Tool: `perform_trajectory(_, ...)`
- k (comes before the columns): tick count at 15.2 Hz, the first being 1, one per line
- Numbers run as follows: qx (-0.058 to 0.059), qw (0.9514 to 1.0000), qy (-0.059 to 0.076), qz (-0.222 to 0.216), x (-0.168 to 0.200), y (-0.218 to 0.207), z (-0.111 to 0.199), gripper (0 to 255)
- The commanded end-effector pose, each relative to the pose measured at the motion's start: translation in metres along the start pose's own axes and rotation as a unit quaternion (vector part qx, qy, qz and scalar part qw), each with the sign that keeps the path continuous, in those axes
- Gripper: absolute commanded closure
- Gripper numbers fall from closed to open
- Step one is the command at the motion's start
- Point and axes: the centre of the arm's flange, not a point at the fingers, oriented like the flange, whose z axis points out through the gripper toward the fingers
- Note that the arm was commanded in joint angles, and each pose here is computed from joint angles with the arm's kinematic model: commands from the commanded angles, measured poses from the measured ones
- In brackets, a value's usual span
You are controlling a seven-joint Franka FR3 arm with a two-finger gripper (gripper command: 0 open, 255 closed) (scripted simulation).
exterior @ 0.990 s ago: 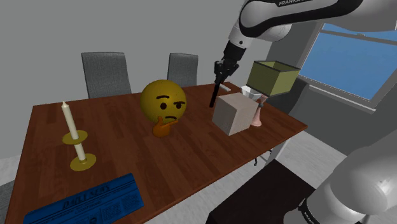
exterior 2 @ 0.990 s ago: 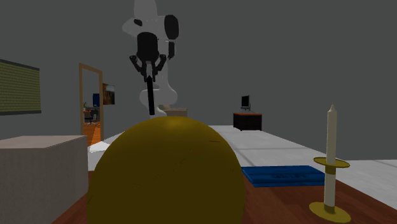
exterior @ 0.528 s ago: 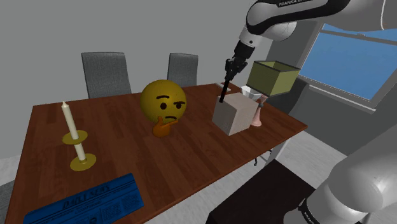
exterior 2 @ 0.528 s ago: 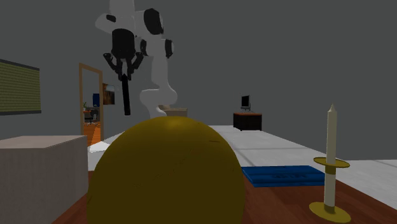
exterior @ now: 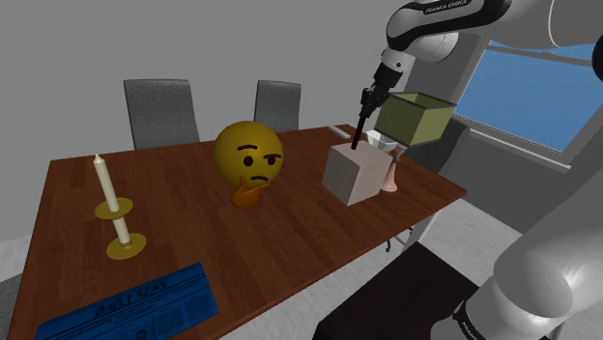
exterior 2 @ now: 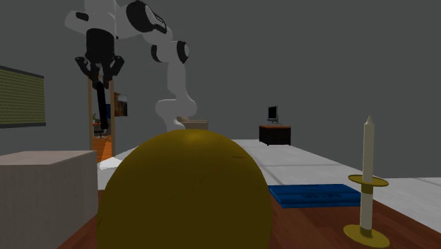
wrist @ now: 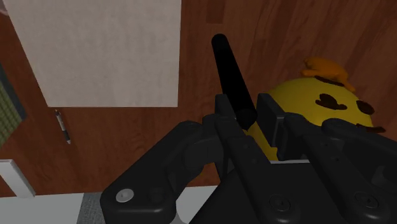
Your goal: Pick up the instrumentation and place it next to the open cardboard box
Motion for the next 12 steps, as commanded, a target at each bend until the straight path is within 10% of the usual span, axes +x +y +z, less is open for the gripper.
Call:
perform_trajectory(1, 0.000, 1.0000, 0.000, -0.001, 0.003, 0.028, -0.002, 255)
perform_trajectory(12, 0.000, 1.0000, 0.000, -0.001, 0.025, 0.172, -0.008, 255)
